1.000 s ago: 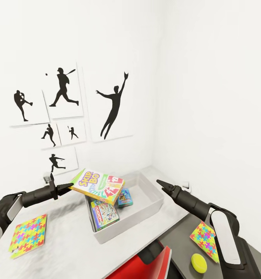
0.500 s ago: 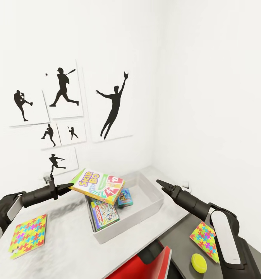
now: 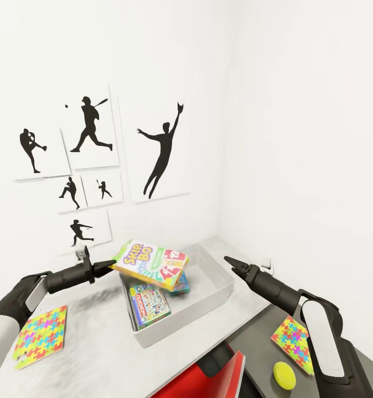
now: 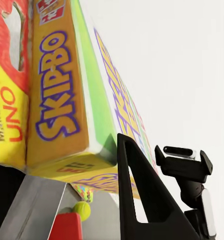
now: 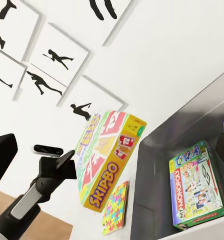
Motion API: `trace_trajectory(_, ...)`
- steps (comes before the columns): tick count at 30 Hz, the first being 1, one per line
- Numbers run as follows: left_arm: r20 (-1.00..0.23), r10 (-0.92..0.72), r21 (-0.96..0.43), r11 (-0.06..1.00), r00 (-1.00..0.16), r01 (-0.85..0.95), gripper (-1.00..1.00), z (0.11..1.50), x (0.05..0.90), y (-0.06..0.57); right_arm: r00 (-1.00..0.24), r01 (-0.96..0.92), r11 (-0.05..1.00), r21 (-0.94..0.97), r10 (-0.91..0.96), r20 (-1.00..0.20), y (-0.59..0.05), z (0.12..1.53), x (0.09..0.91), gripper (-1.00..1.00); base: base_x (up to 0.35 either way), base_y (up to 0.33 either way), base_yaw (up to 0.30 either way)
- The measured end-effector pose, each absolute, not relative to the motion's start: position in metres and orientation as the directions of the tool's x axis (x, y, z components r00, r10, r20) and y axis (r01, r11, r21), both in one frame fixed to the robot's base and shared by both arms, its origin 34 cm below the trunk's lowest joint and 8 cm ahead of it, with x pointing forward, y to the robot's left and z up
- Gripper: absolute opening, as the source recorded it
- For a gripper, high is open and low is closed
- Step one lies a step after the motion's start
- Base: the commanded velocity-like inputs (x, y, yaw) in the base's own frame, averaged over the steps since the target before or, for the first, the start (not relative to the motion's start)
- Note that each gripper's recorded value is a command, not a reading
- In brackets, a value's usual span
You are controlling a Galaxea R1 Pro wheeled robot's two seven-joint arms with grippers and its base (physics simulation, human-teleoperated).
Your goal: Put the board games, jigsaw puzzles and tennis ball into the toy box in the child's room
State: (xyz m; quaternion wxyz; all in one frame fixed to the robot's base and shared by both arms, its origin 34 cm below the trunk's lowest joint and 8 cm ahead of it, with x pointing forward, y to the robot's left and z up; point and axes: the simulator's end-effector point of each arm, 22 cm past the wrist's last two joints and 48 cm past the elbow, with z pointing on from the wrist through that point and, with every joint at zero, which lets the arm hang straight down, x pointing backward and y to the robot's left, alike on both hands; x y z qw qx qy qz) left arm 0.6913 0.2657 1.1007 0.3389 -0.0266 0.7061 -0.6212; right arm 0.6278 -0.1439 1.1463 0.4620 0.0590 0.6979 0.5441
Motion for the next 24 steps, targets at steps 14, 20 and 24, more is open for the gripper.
trace_trajectory(14,-0.303,-0.648,-0.953,0.229,-0.699,0.201,-1.00,1.061,0.746,0.187,-0.562,-0.412,0.402,0.818,0.594,-0.575,-0.144,1.144,0.630,1.00,0.000,0.000,0.000)
trace_trajectory(20,-0.243,-0.630,-0.967,0.221,-0.738,0.129,-1.00,1.023,0.730,0.162,-0.563,-0.410,0.401,0.819,0.595,-0.573,-0.143,1.144,0.630,1.00,0.000,0.000,0.000)
trace_trajectory(24,-0.195,-0.586,-0.977,0.191,-0.786,0.100,-1.00,1.008,0.713,0.135,-0.562,-0.409,0.407,0.817,0.592,-0.577,-0.145,1.143,0.630,1.00,0.000,0.000,0.000)
